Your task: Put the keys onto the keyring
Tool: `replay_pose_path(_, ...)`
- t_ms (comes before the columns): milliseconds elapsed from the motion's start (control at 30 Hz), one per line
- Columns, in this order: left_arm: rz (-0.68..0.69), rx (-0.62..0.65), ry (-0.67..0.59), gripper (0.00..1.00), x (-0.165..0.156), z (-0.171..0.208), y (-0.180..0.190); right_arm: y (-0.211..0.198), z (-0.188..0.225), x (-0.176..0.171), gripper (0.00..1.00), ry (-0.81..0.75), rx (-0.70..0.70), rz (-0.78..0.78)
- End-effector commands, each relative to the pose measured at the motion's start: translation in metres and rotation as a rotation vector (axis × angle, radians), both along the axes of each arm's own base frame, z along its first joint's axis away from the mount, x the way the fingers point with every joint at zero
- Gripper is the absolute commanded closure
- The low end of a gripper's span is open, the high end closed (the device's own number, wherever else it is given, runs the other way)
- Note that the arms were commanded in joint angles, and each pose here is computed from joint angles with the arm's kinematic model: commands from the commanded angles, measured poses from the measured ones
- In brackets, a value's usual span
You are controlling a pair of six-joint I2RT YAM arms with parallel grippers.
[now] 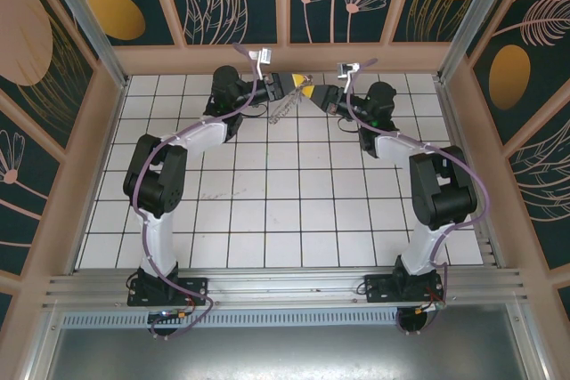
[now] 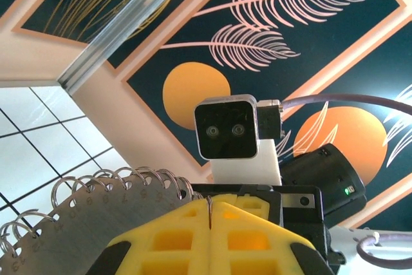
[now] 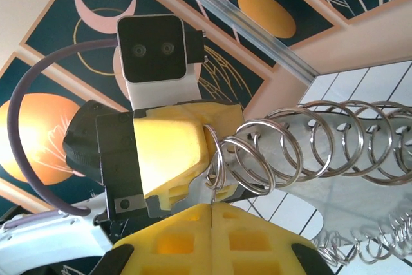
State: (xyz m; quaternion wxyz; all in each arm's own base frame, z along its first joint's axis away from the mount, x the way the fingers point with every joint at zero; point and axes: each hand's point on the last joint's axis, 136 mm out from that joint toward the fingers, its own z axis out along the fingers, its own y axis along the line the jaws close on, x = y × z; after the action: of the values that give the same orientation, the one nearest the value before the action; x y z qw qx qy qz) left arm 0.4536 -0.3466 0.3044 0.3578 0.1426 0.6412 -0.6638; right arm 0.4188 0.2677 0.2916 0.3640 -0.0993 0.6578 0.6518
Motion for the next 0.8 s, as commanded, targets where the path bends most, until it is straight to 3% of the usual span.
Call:
replay_pose_path(0, -0.013, -0.053, -0.088, 1.00, -0.018, 0.033, 0.001, 0.007, 0.018, -0.006, 1.00, -0.056, -0.004, -0.050)
replay_pose_path(467, 0.012, -0.074, -0.072, 1.00, -0.015, 0.030, 0.002, 0.036, 0.027, -0.016, 1.00, -0.064, -0.040, 0.009)
replay_pose_path(600, 0.013, -0.073, -0.070, 1.00, -0.015, 0.029, 0.001, 0.026, 0.029, -0.021, 0.77, -0.078, -0.065, -0.010)
replay_pose_path(767, 0.015, -0.078, -0.071, 1.00, -0.015, 0.030, 0.002, -0.010, 0.031, -0.029, 0.69, -0.082, -0.082, -0.090)
